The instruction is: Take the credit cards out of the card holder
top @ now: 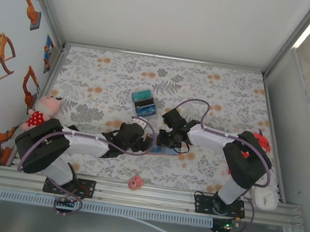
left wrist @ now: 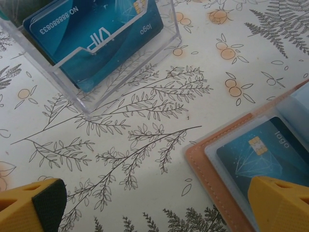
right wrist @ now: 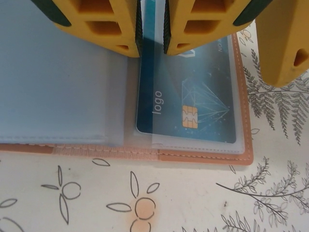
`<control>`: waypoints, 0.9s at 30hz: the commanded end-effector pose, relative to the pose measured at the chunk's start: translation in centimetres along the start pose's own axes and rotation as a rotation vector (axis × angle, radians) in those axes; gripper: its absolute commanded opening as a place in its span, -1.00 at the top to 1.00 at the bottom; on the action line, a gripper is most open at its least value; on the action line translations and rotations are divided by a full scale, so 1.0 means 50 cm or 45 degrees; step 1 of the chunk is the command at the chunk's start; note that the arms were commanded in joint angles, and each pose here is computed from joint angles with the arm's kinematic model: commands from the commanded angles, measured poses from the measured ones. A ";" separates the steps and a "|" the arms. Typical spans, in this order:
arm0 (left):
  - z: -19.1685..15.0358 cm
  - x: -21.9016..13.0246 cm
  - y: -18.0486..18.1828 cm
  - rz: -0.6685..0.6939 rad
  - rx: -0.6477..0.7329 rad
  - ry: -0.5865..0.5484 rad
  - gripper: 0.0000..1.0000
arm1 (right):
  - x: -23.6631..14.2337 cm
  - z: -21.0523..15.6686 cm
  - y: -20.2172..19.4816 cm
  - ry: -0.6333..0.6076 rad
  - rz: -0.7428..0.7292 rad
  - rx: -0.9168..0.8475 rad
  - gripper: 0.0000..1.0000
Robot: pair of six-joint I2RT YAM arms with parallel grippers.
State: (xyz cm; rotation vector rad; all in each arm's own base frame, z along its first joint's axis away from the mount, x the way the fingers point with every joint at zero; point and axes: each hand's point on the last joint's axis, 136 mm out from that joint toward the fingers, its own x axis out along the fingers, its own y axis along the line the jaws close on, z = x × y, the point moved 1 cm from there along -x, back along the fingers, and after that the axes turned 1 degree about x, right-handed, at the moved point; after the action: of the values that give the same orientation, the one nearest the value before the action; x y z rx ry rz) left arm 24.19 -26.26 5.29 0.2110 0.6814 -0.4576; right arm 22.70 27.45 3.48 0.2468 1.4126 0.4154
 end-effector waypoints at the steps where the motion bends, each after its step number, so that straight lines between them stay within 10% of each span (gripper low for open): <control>1: 0.003 0.006 0.000 0.037 0.048 0.008 -0.94 | 0.003 -0.001 -0.005 0.018 -0.045 0.022 0.61; 27: -0.043 0.007 0.002 0.183 0.316 0.157 -0.94 | 0.014 -0.005 0.005 -0.016 0.181 0.127 0.61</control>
State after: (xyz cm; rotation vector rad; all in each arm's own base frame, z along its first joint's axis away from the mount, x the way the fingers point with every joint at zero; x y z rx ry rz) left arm 23.91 -26.30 4.22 0.4456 0.6857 -0.3940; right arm 22.72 27.59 2.93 0.3598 1.4072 0.4338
